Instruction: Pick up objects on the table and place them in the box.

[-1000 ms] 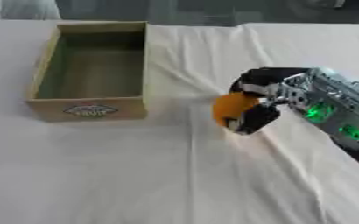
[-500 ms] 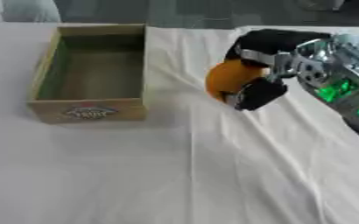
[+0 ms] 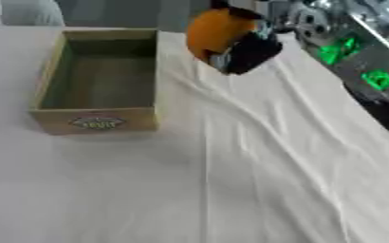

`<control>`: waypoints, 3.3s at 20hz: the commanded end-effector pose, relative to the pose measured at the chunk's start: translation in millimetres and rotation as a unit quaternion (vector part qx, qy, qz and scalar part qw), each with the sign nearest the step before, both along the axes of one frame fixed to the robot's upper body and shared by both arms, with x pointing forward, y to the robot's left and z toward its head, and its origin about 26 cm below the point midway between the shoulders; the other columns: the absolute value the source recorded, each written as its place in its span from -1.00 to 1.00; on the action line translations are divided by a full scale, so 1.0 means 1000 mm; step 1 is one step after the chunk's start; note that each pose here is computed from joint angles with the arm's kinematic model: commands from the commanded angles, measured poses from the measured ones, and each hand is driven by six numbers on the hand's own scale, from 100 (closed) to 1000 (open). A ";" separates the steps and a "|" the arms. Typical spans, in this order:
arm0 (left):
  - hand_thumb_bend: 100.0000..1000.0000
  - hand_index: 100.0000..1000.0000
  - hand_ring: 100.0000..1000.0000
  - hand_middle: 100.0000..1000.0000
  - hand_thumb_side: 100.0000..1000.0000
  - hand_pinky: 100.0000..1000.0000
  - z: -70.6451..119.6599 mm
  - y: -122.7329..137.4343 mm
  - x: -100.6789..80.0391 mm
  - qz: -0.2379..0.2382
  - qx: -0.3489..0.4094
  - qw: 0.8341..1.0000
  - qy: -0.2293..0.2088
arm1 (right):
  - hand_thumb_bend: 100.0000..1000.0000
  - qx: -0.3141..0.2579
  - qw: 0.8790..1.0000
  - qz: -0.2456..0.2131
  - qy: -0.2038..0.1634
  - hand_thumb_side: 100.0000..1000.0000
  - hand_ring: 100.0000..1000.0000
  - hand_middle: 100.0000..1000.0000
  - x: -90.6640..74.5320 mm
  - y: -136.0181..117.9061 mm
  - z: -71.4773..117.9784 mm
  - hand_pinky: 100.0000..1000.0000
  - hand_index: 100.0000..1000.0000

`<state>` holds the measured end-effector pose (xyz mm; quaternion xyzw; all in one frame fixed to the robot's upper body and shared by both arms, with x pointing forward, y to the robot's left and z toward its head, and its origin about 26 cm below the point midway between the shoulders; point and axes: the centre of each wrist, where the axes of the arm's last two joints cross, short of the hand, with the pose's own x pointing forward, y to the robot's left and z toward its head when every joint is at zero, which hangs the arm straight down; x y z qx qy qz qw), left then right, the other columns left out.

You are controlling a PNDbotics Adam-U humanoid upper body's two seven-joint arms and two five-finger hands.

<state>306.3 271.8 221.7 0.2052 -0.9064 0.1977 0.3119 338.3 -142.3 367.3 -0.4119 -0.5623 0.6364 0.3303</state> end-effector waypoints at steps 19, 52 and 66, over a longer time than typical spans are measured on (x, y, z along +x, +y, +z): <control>-1.00 0.74 0.32 0.28 0.80 0.32 0.019 -0.014 0.001 -0.045 0.012 0.998 -0.032 | -1.00 0.105 0.990 -0.099 -0.009 -0.54 0.56 -0.05 0.098 0.105 -0.033 0.54 0.07; -1.00 0.75 0.32 0.27 0.80 0.32 0.024 -0.019 0.002 -0.056 0.009 0.998 -0.040 | 0.22 0.073 0.989 -0.125 0.009 -0.17 0.87 0.70 0.131 0.117 -0.101 0.74 1.00; -1.00 0.74 0.32 0.27 0.79 0.32 0.016 -0.012 0.001 -0.039 0.009 0.999 -0.025 | 0.18 0.132 0.987 -0.079 -0.055 -0.07 0.83 0.67 0.099 0.092 -0.017 0.74 1.00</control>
